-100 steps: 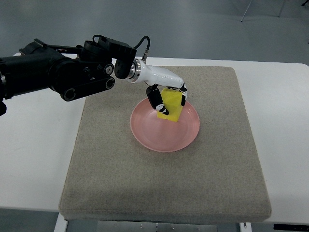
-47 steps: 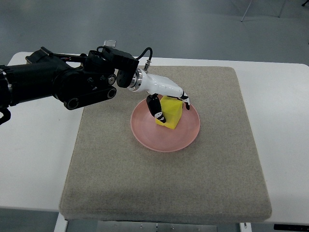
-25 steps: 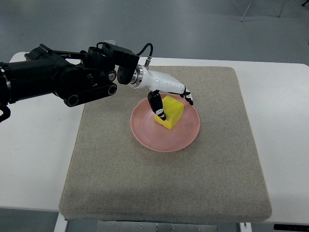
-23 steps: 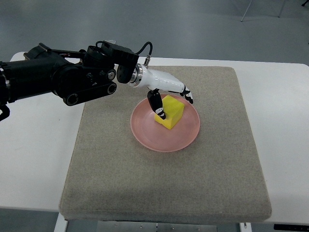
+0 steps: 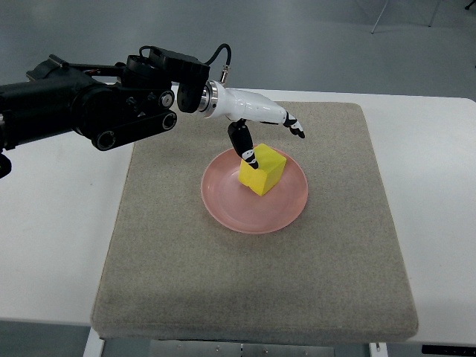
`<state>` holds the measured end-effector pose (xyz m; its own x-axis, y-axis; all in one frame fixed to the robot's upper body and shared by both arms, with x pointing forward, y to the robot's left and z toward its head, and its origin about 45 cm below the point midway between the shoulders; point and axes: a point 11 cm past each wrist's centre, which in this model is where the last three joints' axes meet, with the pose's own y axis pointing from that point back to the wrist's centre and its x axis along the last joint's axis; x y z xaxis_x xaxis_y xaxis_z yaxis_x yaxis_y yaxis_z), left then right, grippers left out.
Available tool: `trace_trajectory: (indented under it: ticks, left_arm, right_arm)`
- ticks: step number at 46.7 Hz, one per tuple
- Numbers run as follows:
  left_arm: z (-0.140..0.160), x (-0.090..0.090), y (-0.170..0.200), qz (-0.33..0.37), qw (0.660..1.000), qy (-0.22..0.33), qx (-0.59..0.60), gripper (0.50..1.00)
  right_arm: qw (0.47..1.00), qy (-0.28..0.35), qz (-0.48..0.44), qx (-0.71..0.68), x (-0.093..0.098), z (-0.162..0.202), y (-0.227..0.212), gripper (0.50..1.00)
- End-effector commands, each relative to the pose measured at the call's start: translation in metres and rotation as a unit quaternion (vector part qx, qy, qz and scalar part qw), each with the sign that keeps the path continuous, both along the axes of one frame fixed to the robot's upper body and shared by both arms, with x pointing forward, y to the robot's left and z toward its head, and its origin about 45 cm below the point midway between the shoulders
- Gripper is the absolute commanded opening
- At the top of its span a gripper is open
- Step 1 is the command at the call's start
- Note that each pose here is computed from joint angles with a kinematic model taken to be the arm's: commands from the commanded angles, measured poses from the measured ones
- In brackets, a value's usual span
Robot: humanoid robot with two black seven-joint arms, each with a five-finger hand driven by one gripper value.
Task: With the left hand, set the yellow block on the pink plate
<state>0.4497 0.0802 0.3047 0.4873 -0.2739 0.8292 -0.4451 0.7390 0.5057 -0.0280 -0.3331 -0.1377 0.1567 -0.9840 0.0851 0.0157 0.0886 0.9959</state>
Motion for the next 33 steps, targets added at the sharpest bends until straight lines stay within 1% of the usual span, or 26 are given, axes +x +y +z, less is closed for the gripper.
trace_trajectory:
  ticks: [1, 9, 17, 22, 30, 33]
  left_arm:
    - [0.002, 0.002, 0.005, 0.006, 1.0, -0.001, -0.001, 0.926]
    - [0.015, 0.01, 0.016, 0.022, 1.0, -0.01, -0.015, 0.928]
    - [0.019, 0.019, 0.032, 0.045, 0.999, -0.018, -0.017, 0.934]
    - [0.018, 0.031, 0.049, 0.075, 0.997, -0.028, -0.02, 0.934]
    - [0.029, 0.059, 0.088, 0.149, 0.987, -0.053, -0.032, 0.934]
    - [0.027, 0.065, 0.098, 0.171, 0.982, -0.058, -0.047, 0.934]
  right_arm:
    - [1.0, 0.001, 0.001, 0.0, 0.0, 0.0, 0.0, 0.924]
    - [1.0, 0.0, 0.0, 0.0, 0.0, 0.0, 0.0, 0.924]
    - [1.0, 0.001, 0.001, 0.0, 0.0, 0.0, 0.0, 0.924]
    - [1.0, 0.0, 0.0, 0.0, 0.0, 0.0, 0.0, 0.924]
    - [1.0, 0.001, 0.001, 0.0, 0.0, 0.0, 0.0, 0.924]
    - [1.0, 0.0, 0.0, 0.0, 0.0, 0.0, 0.0, 0.924]
